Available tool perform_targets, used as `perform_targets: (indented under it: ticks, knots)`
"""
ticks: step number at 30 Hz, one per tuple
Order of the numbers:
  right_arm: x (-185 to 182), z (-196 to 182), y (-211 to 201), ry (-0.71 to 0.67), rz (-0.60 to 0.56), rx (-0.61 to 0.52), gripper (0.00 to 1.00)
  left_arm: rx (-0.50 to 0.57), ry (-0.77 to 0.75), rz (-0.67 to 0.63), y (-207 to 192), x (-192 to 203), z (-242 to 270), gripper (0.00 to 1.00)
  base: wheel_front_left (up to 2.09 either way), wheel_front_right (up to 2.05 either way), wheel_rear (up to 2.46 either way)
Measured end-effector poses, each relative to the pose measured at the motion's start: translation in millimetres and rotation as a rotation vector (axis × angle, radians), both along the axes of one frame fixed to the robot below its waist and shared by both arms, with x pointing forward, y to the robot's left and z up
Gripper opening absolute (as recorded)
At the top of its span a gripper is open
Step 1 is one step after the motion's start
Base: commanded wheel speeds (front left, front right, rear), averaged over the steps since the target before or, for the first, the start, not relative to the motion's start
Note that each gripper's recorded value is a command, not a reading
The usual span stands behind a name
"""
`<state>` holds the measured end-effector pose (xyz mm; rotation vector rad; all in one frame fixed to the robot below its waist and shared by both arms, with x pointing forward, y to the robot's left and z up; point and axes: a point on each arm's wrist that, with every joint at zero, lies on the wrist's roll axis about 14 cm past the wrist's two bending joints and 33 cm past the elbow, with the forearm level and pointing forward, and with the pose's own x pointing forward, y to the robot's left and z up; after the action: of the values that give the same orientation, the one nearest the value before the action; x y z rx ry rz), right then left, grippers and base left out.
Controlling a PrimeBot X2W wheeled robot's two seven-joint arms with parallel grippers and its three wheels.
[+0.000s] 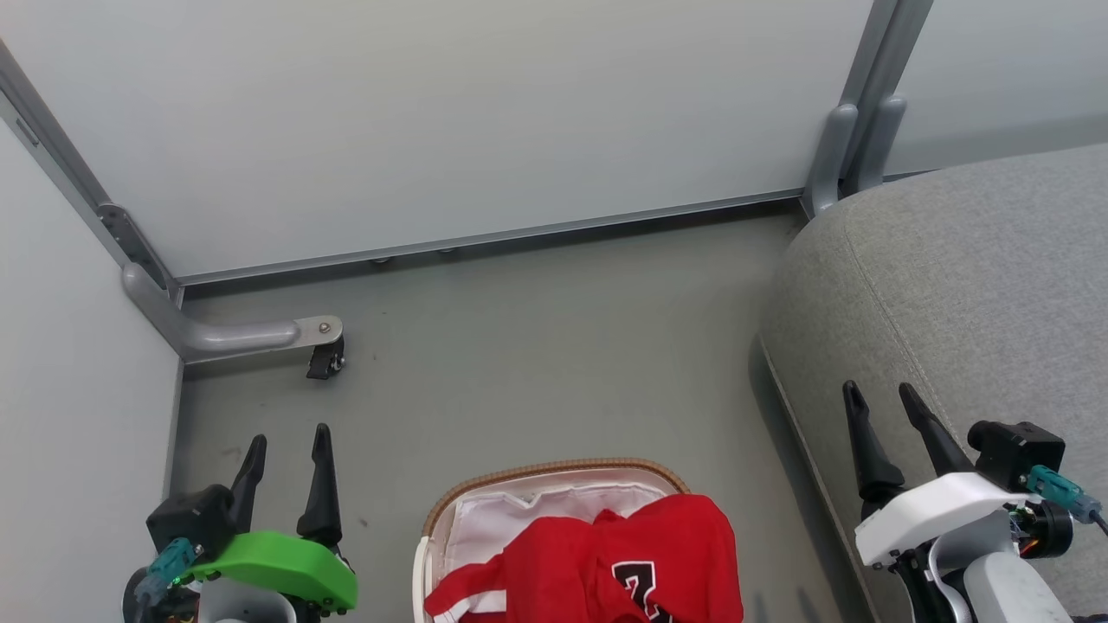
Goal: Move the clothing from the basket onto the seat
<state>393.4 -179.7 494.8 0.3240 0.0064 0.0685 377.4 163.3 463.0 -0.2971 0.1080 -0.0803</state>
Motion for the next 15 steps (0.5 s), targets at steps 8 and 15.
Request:
perform_targets:
  ticks: [8,15]
  knots:
    - [-0.3,0.3,5.8,-0.013,0.012,-0.05,1.0,0.033,-0.011,-0.011,-5.3,-0.9,-0.6,1.0,0.0,0.0,0.0]
    - [-0.4,0.0,5.9,-0.021,0.004,-0.08,1.0,0.049,-0.003,-0.001,-4.2,-4.2,-6.4,1.0,0.0,0.0,0.0]
